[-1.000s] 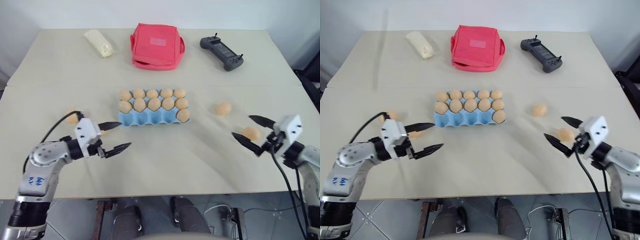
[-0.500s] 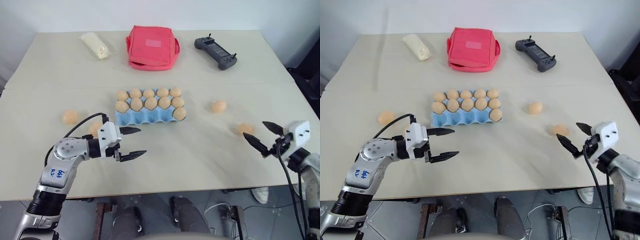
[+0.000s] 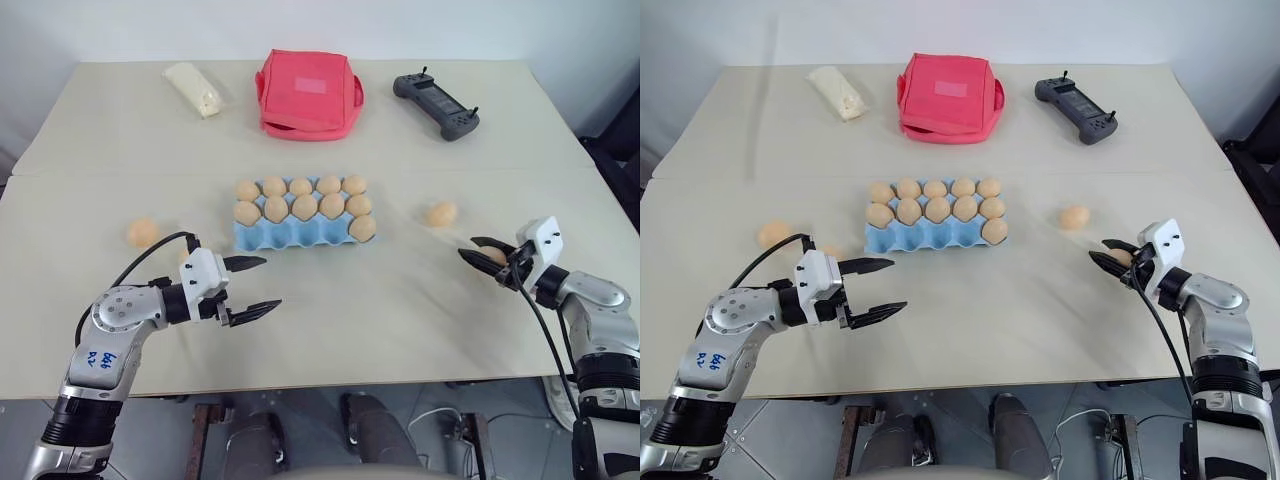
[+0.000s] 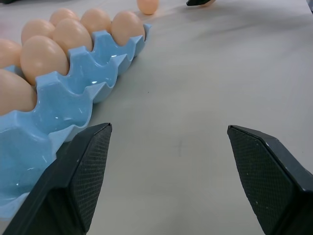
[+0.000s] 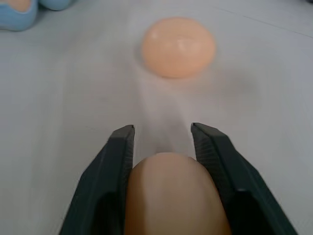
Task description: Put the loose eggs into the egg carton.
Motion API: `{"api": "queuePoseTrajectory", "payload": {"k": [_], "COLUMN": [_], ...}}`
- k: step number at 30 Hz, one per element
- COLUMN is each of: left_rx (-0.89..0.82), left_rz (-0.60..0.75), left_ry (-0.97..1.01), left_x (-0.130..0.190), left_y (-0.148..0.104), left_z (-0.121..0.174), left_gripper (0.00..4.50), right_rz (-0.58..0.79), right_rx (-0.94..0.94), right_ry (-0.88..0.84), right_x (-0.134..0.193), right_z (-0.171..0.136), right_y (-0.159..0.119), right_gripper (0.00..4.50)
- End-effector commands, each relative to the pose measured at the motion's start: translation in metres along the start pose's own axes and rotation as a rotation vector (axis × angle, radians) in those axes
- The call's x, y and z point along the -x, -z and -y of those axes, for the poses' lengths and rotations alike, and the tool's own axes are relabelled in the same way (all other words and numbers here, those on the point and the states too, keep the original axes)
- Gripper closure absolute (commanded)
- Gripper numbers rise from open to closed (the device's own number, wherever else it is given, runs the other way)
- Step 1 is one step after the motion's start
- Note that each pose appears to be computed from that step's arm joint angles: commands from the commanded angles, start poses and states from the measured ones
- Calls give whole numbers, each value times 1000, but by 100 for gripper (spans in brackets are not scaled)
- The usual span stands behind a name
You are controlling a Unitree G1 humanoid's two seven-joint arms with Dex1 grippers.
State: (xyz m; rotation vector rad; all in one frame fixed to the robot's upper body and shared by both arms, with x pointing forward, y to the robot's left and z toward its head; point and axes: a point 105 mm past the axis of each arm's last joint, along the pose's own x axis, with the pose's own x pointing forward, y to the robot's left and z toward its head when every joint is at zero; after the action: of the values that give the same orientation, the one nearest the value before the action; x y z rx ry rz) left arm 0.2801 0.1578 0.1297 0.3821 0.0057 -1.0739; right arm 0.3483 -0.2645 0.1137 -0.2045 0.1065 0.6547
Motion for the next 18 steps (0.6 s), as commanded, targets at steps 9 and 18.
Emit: {"api": "queuePoseTrajectory", "payload": {"k": [9, 18], "left_rx": [1, 28], "left_rz": [-49, -43], "left_ry": [-213, -295], "left_x": [50, 57], "left_y": [5, 6], "left_z": [-12, -8], "left_gripper": [49, 49], "right_rz": [197, 219], "right_rx": [134, 134], "right_ry": [-364, -412], "right_x": [-80, -139], "right_z": [-102, -139], "right_y": [-97, -122], "right_gripper": [300, 300]}}
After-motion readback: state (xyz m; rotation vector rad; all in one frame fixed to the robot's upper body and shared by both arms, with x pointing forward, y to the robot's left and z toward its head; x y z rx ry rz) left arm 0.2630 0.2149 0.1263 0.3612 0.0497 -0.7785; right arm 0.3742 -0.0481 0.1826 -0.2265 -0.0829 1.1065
